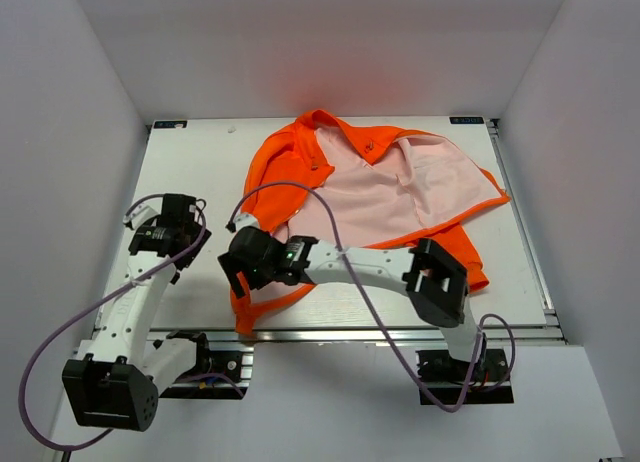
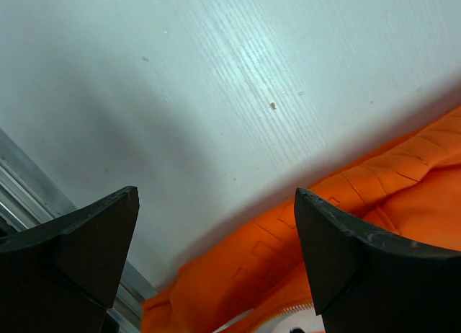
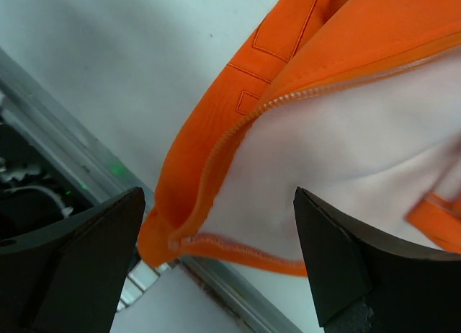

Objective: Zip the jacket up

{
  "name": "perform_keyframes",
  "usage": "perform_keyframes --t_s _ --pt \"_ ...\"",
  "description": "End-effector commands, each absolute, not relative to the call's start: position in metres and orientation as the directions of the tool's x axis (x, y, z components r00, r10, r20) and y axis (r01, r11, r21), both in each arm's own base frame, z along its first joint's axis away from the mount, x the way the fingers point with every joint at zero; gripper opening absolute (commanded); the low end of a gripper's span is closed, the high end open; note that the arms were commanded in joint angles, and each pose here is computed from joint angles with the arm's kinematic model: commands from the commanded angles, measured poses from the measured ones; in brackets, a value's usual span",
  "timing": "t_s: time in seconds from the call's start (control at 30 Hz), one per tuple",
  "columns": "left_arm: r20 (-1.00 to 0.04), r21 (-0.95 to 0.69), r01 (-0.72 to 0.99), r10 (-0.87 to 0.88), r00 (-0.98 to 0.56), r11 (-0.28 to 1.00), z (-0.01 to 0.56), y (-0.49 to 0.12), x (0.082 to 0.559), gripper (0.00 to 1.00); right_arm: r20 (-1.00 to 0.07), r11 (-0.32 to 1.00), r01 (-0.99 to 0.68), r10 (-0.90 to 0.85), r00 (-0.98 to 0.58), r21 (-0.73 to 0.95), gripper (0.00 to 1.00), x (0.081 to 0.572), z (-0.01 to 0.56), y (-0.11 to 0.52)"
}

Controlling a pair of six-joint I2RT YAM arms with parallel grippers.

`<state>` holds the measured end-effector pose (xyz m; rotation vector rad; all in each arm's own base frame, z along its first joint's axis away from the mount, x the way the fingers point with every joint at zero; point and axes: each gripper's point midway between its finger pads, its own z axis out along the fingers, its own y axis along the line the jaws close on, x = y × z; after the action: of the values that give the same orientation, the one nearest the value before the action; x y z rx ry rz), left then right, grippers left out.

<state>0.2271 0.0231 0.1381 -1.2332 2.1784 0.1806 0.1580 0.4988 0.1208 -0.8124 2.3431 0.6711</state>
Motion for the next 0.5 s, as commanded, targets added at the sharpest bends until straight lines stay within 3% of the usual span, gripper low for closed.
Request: perform_keyframes --t_s 0.0,0.1,0.17,0.2,0.23,0.47 --pt "-0.557 -0.180 -0.801 -0.730 -0.395 0.570 0.131 0.025 0.223 0.98 -0.678 0.738 -0.616 -0.305 -0.669 0.276 0.89 0.165 0.130 0.515" --pt "-0.520 -0.197 -0.777 -0.735 -0.434 0.598 0.122 0.015 0.221 0.98 -0.668 0.764 -0.600 -0.321 -0.672 0.237 0.84 0.167 0.111 0.515" --pt "-0.497 -0.242 -0.750 -0.743 -0.449 0.615 0.122 0.005 0.223 0.98 -0.666 0.783 -0.587 -0.327 -0.670 0.206 0.64 0.170 0.101 0.507" --pt "-0.491 -0.242 -0.728 -0.728 -0.478 0.641 0.118 0.002 0.221 0.98 -0.676 0.781 -0.588 -0.320 -0.664 0.209 0.49 0.171 0.104 0.506" --pt "-0.489 -0.261 -0.704 -0.719 -0.494 0.661 0.118 -0.002 0.222 0.98 -0.694 0.775 -0.590 -0.297 -0.656 0.227 0.00 0.171 0.120 0.504" --pt "-0.394 -0.470 -0.385 -0.579 -0.714 0.794 0.103 -0.067 0.237 0.98 -0.777 0.716 -0.618 -0.170 -0.605 0.325 0.00 0.180 0.209 0.469"
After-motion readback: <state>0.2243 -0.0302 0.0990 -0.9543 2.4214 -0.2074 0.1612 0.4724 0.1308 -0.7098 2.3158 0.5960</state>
